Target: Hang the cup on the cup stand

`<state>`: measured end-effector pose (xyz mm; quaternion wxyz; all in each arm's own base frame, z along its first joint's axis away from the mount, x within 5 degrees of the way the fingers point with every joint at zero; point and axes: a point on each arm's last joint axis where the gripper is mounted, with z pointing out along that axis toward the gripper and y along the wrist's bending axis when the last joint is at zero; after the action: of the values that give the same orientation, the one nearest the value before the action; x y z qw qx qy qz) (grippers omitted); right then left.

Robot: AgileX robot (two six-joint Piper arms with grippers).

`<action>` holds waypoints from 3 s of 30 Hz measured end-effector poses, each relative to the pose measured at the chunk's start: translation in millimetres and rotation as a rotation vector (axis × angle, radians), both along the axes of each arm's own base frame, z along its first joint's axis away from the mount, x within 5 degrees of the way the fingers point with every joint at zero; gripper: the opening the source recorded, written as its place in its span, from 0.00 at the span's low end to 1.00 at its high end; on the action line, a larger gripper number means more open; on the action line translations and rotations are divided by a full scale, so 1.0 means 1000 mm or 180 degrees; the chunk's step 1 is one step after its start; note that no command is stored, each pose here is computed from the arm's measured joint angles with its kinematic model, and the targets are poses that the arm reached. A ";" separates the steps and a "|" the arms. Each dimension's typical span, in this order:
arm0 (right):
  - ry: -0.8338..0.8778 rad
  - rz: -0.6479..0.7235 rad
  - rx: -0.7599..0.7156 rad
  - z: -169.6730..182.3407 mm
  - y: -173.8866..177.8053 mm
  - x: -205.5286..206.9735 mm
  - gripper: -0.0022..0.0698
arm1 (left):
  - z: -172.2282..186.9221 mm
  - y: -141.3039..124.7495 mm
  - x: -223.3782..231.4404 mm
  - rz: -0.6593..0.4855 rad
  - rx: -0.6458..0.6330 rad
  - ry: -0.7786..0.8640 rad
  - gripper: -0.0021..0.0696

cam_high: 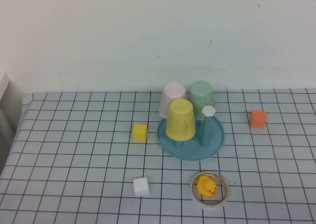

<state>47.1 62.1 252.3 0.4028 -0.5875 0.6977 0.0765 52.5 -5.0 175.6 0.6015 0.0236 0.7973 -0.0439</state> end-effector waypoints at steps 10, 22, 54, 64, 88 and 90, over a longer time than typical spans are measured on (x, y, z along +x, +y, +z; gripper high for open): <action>-0.1183 -0.1385 0.1431 0.025 -0.029 0.018 0.03 | 0.000 0.000 0.000 0.0000 0.0000 0.0000 0.03; -0.1934 -0.2931 0.1760 -0.048 -0.062 0.010 0.03 | 0.000 0.000 0.000 0.0000 0.0000 0.0000 0.03; -0.0856 -0.3605 0.1424 -0.081 -0.069 0.004 0.03 | 0.000 0.000 0.000 0.0001 0.0014 -0.0002 0.03; -0.0854 -0.3608 0.1431 -0.081 -0.069 0.004 0.03 | 0.000 0.000 0.000 0.0001 0.0014 -0.0002 0.03; -0.0854 -0.3608 0.1431 -0.081 -0.069 0.004 0.03 | 0.000 0.000 0.000 0.0001 0.0014 -0.0002 0.03; -0.0854 -0.3608 0.1431 -0.081 -0.069 0.004 0.03 | 0.000 0.000 0.000 0.0001 0.0014 -0.0002 0.03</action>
<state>51.2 -6.8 171.5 0.5787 -0.0313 0.8112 -0.0787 52.5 -4.8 175.6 0.6016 0.0248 0.7973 -0.0421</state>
